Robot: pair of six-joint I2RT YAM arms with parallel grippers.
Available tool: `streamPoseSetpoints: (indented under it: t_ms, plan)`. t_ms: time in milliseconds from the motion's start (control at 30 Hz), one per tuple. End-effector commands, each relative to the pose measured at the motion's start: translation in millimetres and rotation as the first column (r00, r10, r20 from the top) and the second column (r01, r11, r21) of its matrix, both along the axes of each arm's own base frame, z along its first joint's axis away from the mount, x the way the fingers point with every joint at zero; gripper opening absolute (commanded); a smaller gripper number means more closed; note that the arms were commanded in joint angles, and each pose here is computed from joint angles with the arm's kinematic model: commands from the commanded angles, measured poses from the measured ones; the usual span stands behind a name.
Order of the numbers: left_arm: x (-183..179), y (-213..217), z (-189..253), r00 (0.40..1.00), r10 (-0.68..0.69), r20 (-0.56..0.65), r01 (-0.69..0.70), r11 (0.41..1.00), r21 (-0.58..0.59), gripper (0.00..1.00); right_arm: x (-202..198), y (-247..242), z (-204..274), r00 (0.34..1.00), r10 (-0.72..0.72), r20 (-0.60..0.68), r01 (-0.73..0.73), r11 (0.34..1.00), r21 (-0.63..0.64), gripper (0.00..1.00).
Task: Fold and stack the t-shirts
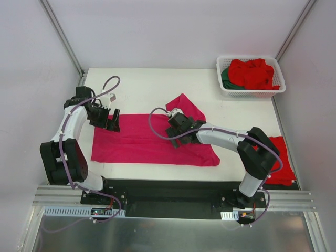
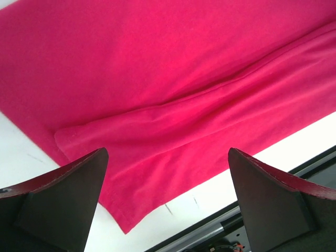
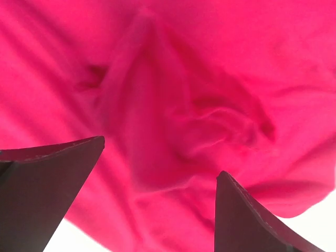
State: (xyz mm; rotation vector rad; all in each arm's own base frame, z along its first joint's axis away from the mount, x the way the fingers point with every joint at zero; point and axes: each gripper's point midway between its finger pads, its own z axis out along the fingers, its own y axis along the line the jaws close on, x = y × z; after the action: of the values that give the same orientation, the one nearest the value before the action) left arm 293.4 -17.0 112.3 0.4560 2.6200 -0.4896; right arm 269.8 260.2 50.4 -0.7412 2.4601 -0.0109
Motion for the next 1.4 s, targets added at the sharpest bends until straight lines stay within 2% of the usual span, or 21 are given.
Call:
streamPoseSetpoints:
  t_ms: [0, 233, 400, 567, 700, 867, 1067, 1233, 1300, 1333, 1367]
  plan:
    - [3.8, -10.9, 16.6, 0.999, -0.008, 0.049, 0.012, 0.998, -0.064, 0.99, 33.8, 1.9, 18.3, 0.981, -0.069, 0.184, 0.071, 0.998, -0.003, 0.97]
    - [-6.5, -12.0, 11.6, 0.999, -0.019, 0.046, 0.022, 0.998, -0.059, 0.99, 42.4, -8.1, 34.6, 0.961, -0.114, 0.253, 0.125, 0.992, -0.027, 0.93]
    - [-9.7, -15.9, 9.4, 0.999, -0.025, 0.038, 0.028, 0.997, -0.079, 0.99, 47.4, -8.6, 18.4, 0.961, -0.123, 0.250, 0.145, 0.987, -0.073, 0.84]
    - [-13.5, -17.1, 7.2, 0.999, -0.028, 0.035, 0.031, 0.996, -0.084, 0.99, 50.2, -16.8, 10.7, 0.953, -0.147, 0.265, 0.185, 0.975, -0.122, 0.70]
    - [-15.5, -16.2, 5.2, 0.999, -0.025, 0.029, 0.028, 0.997, -0.078, 0.99, 46.4, -13.8, 16.2, 0.966, -0.123, 0.228, 0.155, 0.979, -0.129, 0.70]
    - [-16.3, -16.3, 4.3, 0.999, -0.025, 0.026, 0.027, 0.997, -0.079, 0.99, 49.8, -31.2, 34.7, 0.942, -0.169, 0.289, 0.215, 0.968, -0.132, 0.71]
    - [-16.4, -18.2, 6.7, 0.999, -0.024, 0.031, 0.026, 0.996, -0.090, 0.99, 56.4, -33.1, 6.8, 0.949, -0.176, 0.260, 0.228, 0.956, -0.184, 0.69]
    - [-21.0, -17.6, 6.3, 0.999, -0.026, 0.036, 0.029, 0.996, -0.080, 0.99, 63.1, -29.4, -5.6, 0.946, -0.195, 0.258, 0.242, 0.956, -0.167, 0.66]
    - [-22.6, -17.7, 5.3, 0.999, -0.029, 0.037, 0.032, 0.997, -0.076, 0.99, 65.0, -29.5, -11.5, 0.948, -0.199, 0.247, 0.244, 0.955, -0.167, 0.61]
    - [-23.0, -17.4, 6.2, 0.999, -0.030, 0.041, 0.033, 0.997, -0.073, 0.99, 67.8, -29.9, -12.5, 0.946, -0.206, 0.249, 0.250, 0.954, -0.163, 0.51]
    - [-23.7, -17.1, 6.0, 0.999, -0.030, 0.042, 0.033, 0.997, -0.072, 0.99, 68.4, -30.5, -14.0, 0.948, -0.205, 0.245, 0.249, 0.954, -0.167, 0.46]
